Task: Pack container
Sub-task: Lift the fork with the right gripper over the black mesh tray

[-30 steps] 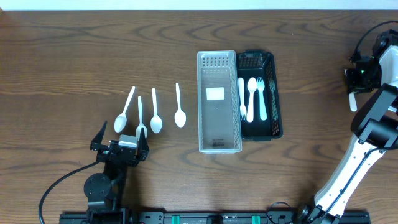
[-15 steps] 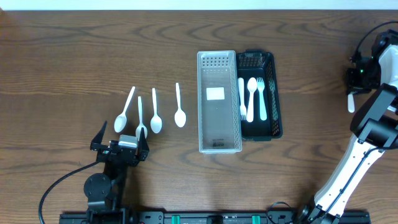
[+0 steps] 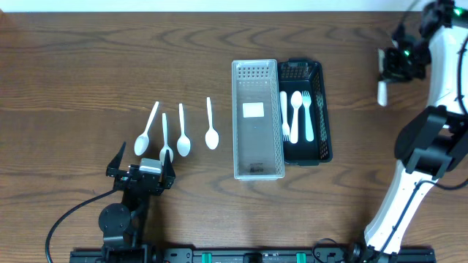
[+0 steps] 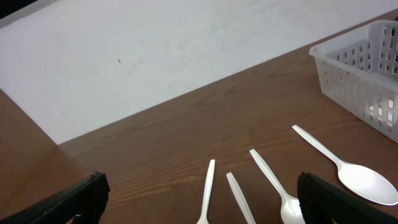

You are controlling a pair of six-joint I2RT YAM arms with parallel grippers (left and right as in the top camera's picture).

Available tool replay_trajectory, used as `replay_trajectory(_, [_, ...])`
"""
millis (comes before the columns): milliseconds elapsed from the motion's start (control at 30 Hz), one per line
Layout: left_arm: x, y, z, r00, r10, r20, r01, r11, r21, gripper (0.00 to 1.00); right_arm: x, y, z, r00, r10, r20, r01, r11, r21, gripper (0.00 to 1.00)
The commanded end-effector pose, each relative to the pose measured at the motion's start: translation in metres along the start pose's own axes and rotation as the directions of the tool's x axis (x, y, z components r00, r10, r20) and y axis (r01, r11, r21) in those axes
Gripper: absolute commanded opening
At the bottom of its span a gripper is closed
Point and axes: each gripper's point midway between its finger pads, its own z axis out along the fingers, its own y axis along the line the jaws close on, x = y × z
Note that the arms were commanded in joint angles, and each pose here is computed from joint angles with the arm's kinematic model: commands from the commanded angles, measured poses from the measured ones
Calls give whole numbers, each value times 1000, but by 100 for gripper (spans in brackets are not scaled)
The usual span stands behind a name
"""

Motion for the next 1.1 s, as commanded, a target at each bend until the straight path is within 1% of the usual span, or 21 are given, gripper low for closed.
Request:
replay_trajectory(0, [14, -6, 1, 999, -16, -38, 17, 1000, 24, 98, 0, 62, -35, 997, -15, 70, 22, 995, -94, 1])
replay_trajectory(167, [14, -6, 1, 999, -16, -38, 17, 1000, 24, 98, 18, 116, -33, 998, -58, 17, 60, 991, -117, 1])
replay_trajectory(267, [14, -6, 1, 999, -16, -38, 17, 1000, 24, 98, 29, 142, -25, 993, -115, -18, 112, 986, -121, 1])
replay_trajectory(533, [14, -6, 1, 999, -16, -38, 17, 1000, 24, 98, 50, 194, -3, 973, -220, -66, 210, 969, -127, 2])
replay_trajectory(700, [14, -6, 1, 999, -16, -38, 17, 1000, 24, 98, 55, 188, 9, 975, -204, -92, 204, 979, -12, 3])
replay_trajectory(933, [14, -6, 1, 999, -16, -38, 17, 1000, 24, 98, 63, 182, 31, 978, -154, -138, 156, 988, 4, 3])
replay_trajectory(1000, [14, -6, 1, 999, -16, -38, 17, 1000, 24, 98, 68, 179, 39, 976, -149, -159, 152, 988, 8, 6])
replay_trajectory(1067, [14, -6, 1, 999, -16, -38, 17, 1000, 24, 98, 72, 176, 48, 973, -146, -178, 151, 989, 11, 12])
